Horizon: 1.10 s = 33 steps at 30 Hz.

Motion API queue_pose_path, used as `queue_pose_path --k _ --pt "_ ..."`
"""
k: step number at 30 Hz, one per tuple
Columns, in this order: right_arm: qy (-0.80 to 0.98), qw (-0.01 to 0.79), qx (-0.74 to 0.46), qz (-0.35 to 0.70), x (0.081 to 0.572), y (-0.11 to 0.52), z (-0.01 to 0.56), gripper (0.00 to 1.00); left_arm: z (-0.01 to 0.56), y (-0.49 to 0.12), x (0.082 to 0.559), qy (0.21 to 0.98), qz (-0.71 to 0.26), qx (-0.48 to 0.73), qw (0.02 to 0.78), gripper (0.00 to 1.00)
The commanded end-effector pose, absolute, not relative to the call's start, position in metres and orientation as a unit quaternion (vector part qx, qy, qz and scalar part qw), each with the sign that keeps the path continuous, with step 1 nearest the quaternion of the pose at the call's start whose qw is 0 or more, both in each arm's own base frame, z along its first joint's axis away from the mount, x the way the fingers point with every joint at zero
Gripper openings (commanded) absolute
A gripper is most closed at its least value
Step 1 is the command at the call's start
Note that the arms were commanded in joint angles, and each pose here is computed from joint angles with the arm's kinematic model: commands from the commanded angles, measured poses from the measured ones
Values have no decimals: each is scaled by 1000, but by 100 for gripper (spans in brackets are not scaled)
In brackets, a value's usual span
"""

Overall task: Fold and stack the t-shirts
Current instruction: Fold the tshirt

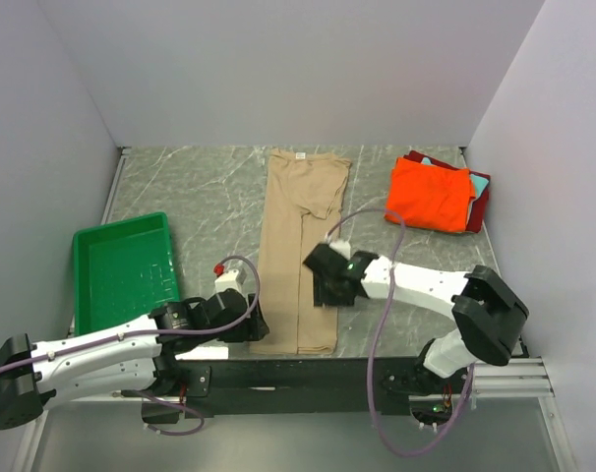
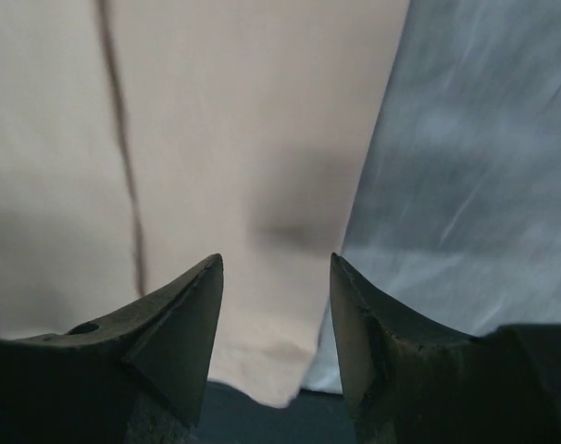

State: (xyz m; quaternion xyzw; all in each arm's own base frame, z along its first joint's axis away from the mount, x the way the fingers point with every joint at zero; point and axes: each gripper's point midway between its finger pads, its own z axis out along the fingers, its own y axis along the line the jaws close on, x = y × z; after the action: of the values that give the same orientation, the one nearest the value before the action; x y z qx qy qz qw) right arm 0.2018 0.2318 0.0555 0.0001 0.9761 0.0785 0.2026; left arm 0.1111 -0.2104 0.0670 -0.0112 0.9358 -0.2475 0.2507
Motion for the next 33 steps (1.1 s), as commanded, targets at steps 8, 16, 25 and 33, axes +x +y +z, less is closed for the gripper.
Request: queue_pose_path --k 8,16,25,33 --pt "986 150 36 64 119 229 32 56 55 -193 106 940 -233 -50 243 73" --pt "989 129 40 67 90 222 32 53 49 -193 103 945 -228 -44 231 72" --pt "991 108 48 66 77 215 13 47 52 -194 103 944 -232 -41 232 72" --pt "992 96 42 70 68 218 7 42 47 -193 101 946 -227 -41 226 71"
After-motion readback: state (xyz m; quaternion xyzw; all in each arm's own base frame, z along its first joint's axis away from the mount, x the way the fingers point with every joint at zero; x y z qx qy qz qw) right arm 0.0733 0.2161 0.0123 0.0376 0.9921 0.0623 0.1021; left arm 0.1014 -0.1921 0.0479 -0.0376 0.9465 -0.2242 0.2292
